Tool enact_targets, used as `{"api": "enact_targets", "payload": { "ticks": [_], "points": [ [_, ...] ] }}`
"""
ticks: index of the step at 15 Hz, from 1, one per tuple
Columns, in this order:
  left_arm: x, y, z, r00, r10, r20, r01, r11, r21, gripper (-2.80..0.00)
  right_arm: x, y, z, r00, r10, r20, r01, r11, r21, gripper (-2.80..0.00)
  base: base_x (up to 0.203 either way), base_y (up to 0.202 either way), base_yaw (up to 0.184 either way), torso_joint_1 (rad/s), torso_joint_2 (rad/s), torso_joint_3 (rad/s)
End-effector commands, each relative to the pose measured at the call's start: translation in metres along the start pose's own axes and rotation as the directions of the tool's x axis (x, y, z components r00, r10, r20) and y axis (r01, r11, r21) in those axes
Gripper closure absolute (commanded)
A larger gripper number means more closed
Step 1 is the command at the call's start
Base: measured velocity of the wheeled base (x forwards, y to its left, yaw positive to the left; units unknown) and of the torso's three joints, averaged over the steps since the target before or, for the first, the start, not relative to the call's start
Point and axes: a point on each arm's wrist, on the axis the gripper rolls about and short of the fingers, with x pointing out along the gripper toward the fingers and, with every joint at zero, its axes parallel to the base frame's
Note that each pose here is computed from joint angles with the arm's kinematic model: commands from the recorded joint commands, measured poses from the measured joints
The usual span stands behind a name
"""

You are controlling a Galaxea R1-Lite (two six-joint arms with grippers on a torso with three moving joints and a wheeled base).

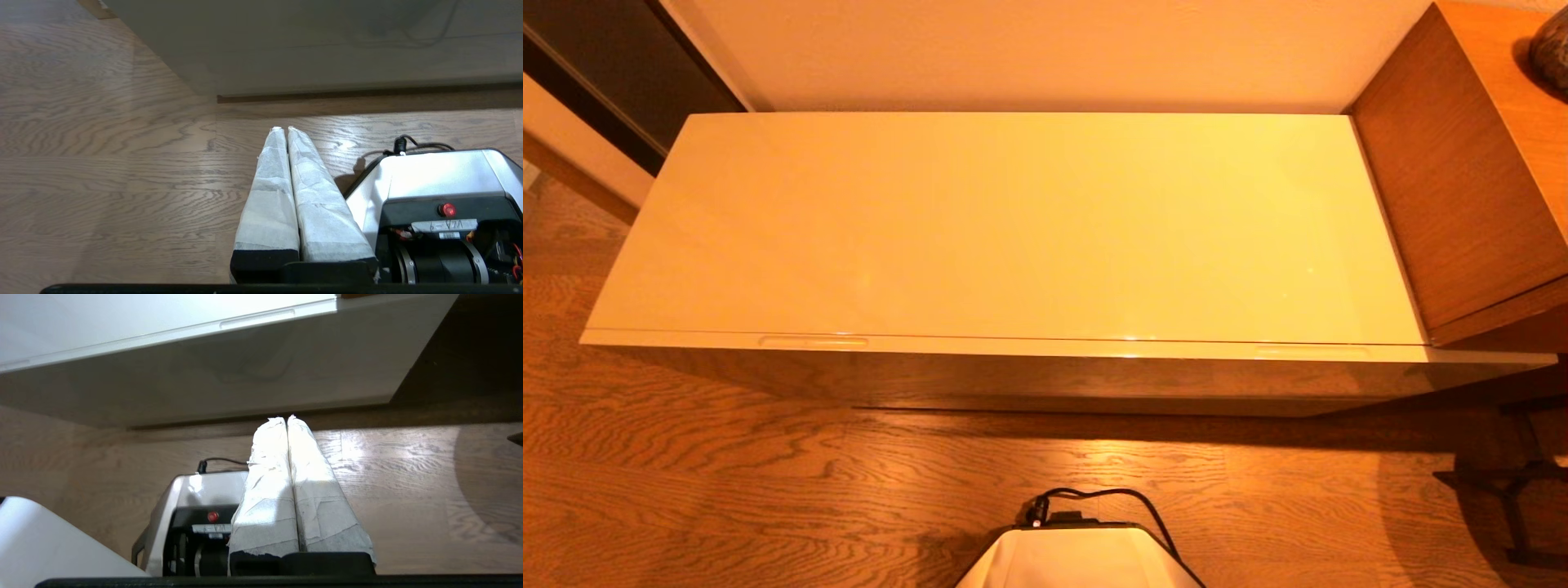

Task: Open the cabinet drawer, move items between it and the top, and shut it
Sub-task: Open the drawer

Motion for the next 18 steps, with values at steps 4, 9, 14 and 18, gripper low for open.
{"api": "enact_targets", "payload": {
  "ticks": [4, 9, 14, 18],
  "points": [
    [0.001, -0.001, -0.006, 1.0, -0.002, 0.004, 0.002, 1.0, -0.002, 0.0, -0.012, 0.004, 0.011, 0.993, 0.032, 0.118, -0.031, 0.999, -0.015, 0.0, 0.0, 0.0, 0.0, 0.0, 0.0, 0.0],
    [0.001, -0.001, -0.006, 1.0, -0.003, 0.004, 0.003, 1.0, -0.003, 0.0, -0.009, 0.015, 0.081, 0.995, -0.037, 0.089, 0.014, 0.969, 0.247, 0.0, 0.0, 0.0, 0.0, 0.0, 0.0, 0.0],
    [0.001, -0.001, -0.006, 1.0, -0.003, 0.005, 0.003, 1.0, -0.002, 0.0, 0.047, 0.017, 0.118, 0.996, -0.076, -0.045, 0.086, 0.957, 0.278, 0.0, 0.0, 0.0, 0.0, 0.0, 0.0, 0.0],
    [0.001, -0.001, -0.006, 1.0, -0.001, 0.005, 0.001, 1.0, 0.001, 0.0, 0.16, -0.004, 0.072, 0.928, 0.006, -0.373, 0.057, 0.986, 0.156, 0.0, 0.0, 0.0, 0.0, 0.0, 0.0, 0.0]
  ]
}}
